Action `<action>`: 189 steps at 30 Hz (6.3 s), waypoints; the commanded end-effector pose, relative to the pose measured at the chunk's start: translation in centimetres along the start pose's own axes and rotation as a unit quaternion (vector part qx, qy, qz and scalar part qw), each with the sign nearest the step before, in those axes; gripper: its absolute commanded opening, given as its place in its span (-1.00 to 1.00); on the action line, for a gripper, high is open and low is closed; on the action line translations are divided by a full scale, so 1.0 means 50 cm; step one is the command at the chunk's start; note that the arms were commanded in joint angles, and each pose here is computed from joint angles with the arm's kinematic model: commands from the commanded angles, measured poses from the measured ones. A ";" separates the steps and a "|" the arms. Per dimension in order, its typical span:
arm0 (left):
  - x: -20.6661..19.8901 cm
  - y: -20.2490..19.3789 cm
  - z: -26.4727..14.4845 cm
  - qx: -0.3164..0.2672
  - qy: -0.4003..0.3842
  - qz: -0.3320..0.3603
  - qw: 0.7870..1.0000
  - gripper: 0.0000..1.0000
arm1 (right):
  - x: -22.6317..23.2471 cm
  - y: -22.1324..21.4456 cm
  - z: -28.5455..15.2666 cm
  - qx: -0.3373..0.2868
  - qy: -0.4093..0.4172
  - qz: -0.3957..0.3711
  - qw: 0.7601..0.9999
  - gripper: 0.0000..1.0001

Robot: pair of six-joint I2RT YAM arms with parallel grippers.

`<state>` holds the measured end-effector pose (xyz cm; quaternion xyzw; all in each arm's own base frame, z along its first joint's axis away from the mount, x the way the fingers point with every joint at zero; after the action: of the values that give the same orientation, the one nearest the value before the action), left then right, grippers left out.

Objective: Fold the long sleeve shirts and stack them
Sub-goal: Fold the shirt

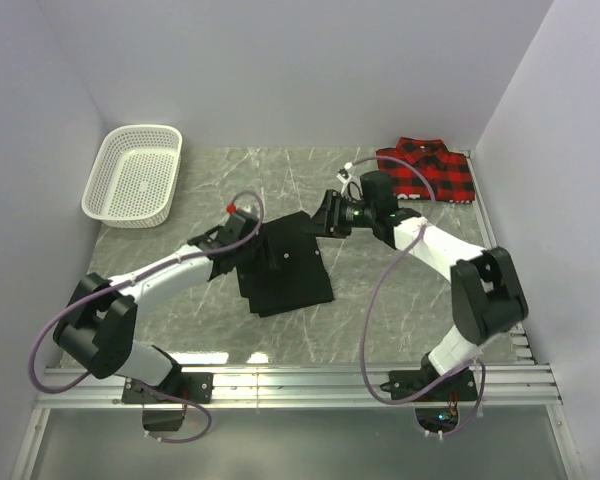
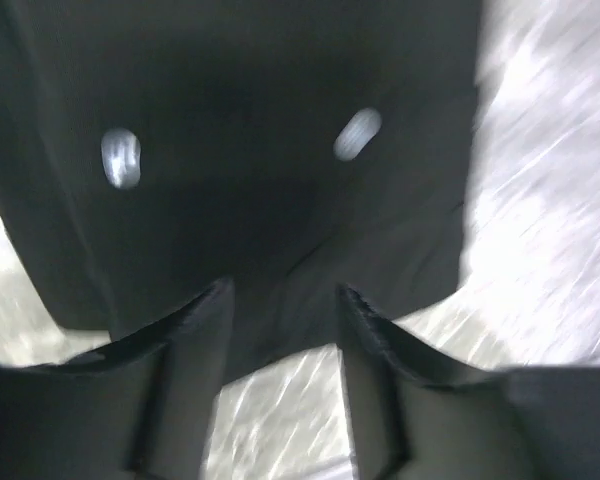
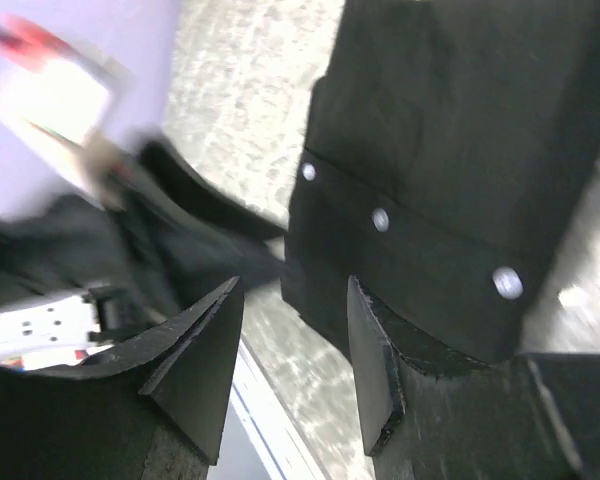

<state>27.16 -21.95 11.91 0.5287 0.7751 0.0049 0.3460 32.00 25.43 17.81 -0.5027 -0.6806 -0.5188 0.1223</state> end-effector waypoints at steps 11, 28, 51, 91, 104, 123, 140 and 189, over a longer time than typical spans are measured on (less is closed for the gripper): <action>0.100 -0.170 0.037 0.165 0.016 -0.052 0.985 -0.31 | -0.144 -0.073 0.174 0.041 0.064 0.114 0.991 0.02; 0.118 -0.191 0.038 0.188 0.023 -0.048 0.981 -0.39 | -0.111 -0.002 0.223 0.020 0.092 0.095 0.991 0.01; 0.131 -0.202 0.030 0.200 0.022 -0.038 0.979 -0.39 | -0.210 0.073 0.279 -0.023 0.041 0.143 0.989 0.00; 0.112 0.065 0.038 -0.015 0.076 -0.095 0.992 0.30 | -0.161 -0.168 0.040 0.127 -0.135 0.079 0.979 0.02; 0.099 0.181 0.200 0.003 0.106 -0.027 0.994 0.17 | 0.030 -0.306 0.149 0.230 -0.029 0.043 0.972 -0.07; -0.019 0.229 0.008 -0.162 0.094 0.116 0.975 0.86 | -0.102 -0.144 -0.097 0.028 -0.281 -0.014 0.959 0.62; -0.167 -0.123 0.103 -0.087 0.113 0.498 0.855 0.61 | -0.197 -0.088 -0.285 -0.129 -0.347 0.090 0.925 0.93; -0.142 -0.113 0.056 -0.084 0.008 0.383 0.920 -0.99 | -0.107 -0.153 0.164 0.032 0.009 0.239 0.970 0.86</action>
<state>25.47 -30.55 9.48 0.7773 0.4994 0.2275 0.3076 30.62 27.86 6.41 -0.6481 -0.5551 -0.4558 0.2530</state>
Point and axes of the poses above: each gripper's point midway between its finger pads, its own z axis out along the fingers, its own x axis along the line the jaws close on, y = z × x, the point moved 3 cm from there along -z, back along the fingers, and after that the axes turned 9 degrees about -z, right-handed, at the moved point
